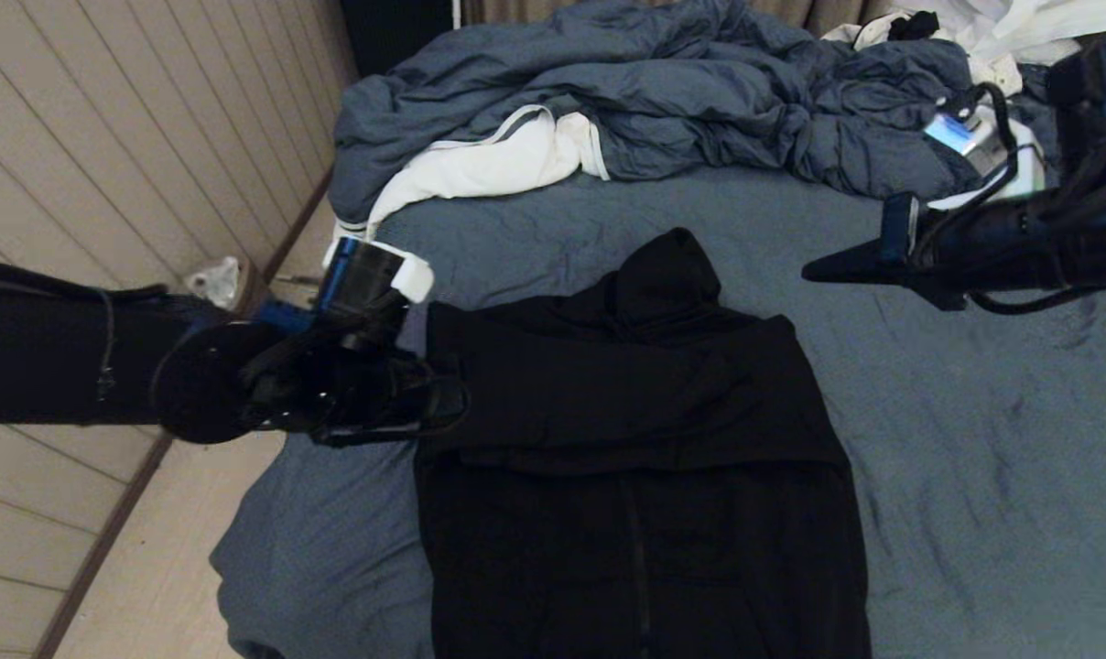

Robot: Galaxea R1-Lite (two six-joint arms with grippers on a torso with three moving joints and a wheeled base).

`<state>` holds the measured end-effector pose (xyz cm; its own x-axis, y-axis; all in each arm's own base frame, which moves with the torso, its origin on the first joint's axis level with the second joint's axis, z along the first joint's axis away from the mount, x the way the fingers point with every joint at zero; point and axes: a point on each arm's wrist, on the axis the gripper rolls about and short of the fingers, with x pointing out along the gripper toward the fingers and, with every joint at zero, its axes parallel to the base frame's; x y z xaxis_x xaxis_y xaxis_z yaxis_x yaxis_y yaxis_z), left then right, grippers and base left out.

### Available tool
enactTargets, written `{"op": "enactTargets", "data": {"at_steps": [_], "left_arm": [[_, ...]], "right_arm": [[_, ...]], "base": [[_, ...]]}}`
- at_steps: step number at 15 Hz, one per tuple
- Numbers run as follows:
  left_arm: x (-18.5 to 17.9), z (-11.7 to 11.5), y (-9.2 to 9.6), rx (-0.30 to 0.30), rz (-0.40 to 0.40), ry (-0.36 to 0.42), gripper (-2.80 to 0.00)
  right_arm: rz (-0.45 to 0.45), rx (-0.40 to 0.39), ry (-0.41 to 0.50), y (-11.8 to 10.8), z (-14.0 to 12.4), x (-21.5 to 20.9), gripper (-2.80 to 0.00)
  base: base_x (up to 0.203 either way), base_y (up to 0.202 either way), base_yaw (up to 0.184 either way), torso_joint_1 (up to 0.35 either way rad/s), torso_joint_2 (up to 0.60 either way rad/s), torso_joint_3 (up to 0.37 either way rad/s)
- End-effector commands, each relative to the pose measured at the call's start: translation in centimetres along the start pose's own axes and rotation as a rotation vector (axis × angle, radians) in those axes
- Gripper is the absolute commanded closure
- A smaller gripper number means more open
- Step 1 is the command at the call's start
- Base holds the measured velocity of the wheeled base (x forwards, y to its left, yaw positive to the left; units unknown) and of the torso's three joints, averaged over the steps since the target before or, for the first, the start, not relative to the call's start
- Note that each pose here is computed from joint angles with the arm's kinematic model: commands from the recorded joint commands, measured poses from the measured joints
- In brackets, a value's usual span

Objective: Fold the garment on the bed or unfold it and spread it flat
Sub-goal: Fold the black sweatshirt

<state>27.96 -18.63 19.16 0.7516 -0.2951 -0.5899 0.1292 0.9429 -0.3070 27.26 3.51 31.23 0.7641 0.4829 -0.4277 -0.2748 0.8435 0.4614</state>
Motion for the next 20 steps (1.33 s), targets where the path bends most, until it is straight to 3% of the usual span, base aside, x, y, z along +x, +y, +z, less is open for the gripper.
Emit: {"op": "enactTargets", "data": {"at_steps": [1,3,6,8,11,13,16,18,20], "left_arm": [[-3.4,-0.1,2.9,-0.043,0.023,-0.050,0.00],[-4.6,-0.3,5.8,-0.078,0.054,-0.055,0.00],[-5.3,0.8,9.9,-0.126,0.075,-0.058,0.00],[-5.4,1.0,11.9,-0.093,0.038,-0.001,0.00],[-4.4,1.1,12.2,0.005,0.002,0.043,0.00],[-3.8,2.6,11.9,0.040,0.001,0.049,0.00],[-5.3,6.4,10.7,0.036,-0.007,0.055,0.00],[-5.7,8.7,10.0,0.007,-0.034,0.038,0.00],[-3.9,9.4,10.0,-0.040,-0.040,0.067,0.00]], "right_arm": [[-0.040,0.072,0.089,-1.0,-1.1,0.4,0.00],[-0.094,0.124,0.148,-2.7,-2.5,0.9,0.00],[-0.182,0.187,0.152,-5.8,-2.3,0.9,0.00],[-0.201,0.198,0.175,-6.2,-2.1,1.1,0.00],[-0.260,0.185,0.182,-9.0,-1.3,1.8,0.00],[-0.327,0.129,0.154,-10.3,-0.1,2.1,0.00],[-0.471,-0.008,0.079,-9.9,1.8,1.6,0.00],[-0.491,-0.036,0.038,-9.6,2.9,1.5,0.00],[-0.497,-0.031,0.048,-10.4,2.9,2.4,0.00]], "base": [[0.000,0.000,0.000,0.000,0.00,0.000],[0.000,0.000,0.000,0.000,0.00,0.000],[0.000,0.000,0.000,0.000,0.00,0.000],[0.000,0.000,0.000,0.000,0.00,0.000],[0.000,0.000,0.000,0.000,0.00,0.000],[0.000,0.000,0.000,0.000,0.00,0.000],[0.000,0.000,0.000,0.000,0.00,0.000],[0.000,0.000,0.000,0.000,0.00,0.000],[0.000,0.000,0.000,0.000,0.00,0.000]]}}
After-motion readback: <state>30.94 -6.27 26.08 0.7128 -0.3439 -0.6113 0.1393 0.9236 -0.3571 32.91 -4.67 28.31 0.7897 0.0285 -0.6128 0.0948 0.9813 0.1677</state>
